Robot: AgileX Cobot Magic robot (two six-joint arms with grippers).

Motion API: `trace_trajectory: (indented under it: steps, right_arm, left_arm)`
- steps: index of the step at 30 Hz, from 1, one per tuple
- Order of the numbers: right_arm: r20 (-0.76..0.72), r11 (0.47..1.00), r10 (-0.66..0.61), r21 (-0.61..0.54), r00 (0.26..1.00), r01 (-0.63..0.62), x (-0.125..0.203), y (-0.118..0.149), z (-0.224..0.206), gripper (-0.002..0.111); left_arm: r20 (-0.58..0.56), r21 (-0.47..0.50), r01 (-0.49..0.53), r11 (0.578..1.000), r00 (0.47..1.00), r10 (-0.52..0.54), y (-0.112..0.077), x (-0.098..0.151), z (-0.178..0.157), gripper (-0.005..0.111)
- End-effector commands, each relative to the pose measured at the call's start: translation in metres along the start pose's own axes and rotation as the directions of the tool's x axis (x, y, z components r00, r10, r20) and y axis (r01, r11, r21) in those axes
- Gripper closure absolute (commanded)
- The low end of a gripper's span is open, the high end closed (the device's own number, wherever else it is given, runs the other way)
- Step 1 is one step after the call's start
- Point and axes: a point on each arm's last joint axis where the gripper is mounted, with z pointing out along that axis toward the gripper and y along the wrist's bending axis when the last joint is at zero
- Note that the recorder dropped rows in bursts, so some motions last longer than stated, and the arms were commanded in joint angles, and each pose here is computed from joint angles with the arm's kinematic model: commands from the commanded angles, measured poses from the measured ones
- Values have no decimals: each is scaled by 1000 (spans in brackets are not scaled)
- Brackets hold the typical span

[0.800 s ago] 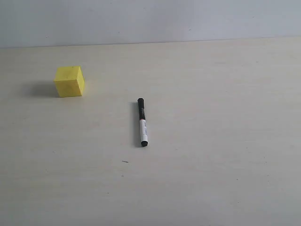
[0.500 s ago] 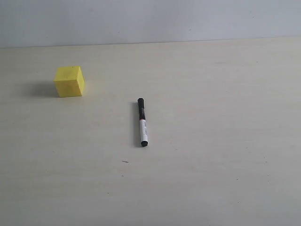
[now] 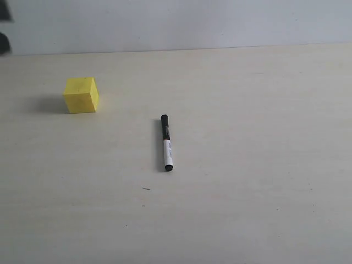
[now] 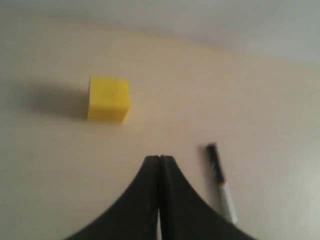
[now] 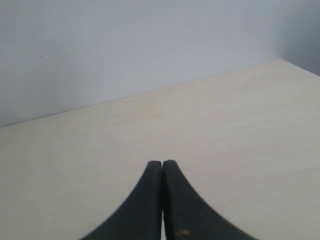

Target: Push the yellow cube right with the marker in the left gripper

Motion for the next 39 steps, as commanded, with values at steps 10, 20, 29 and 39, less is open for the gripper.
trace_trajectory:
  steps: [10, 20, 29, 39]
  right_arm:
    - [8, 1000, 0, 4, 1000, 0, 1, 0, 0, 108]
    - [8, 1000, 0, 4, 1000, 0, 1, 0, 0, 108]
    - [8, 1000, 0, 4, 1000, 0, 1, 0, 0, 108]
    - [8, 1000, 0, 4, 1000, 0, 1, 0, 0, 108]
  left_arm:
    - [-574, 53, -276, 960, 778, 256, -116, 54, 137, 107]
    - [-607, 26, -239, 971, 767, 205, -148, 69, 189, 107]
    - [-629, 15, -238, 971, 753, 195, -149, 83, 216, 64]
    - [-654, -16, -233, 972, 738, 167, -144, 98, 234, 56]
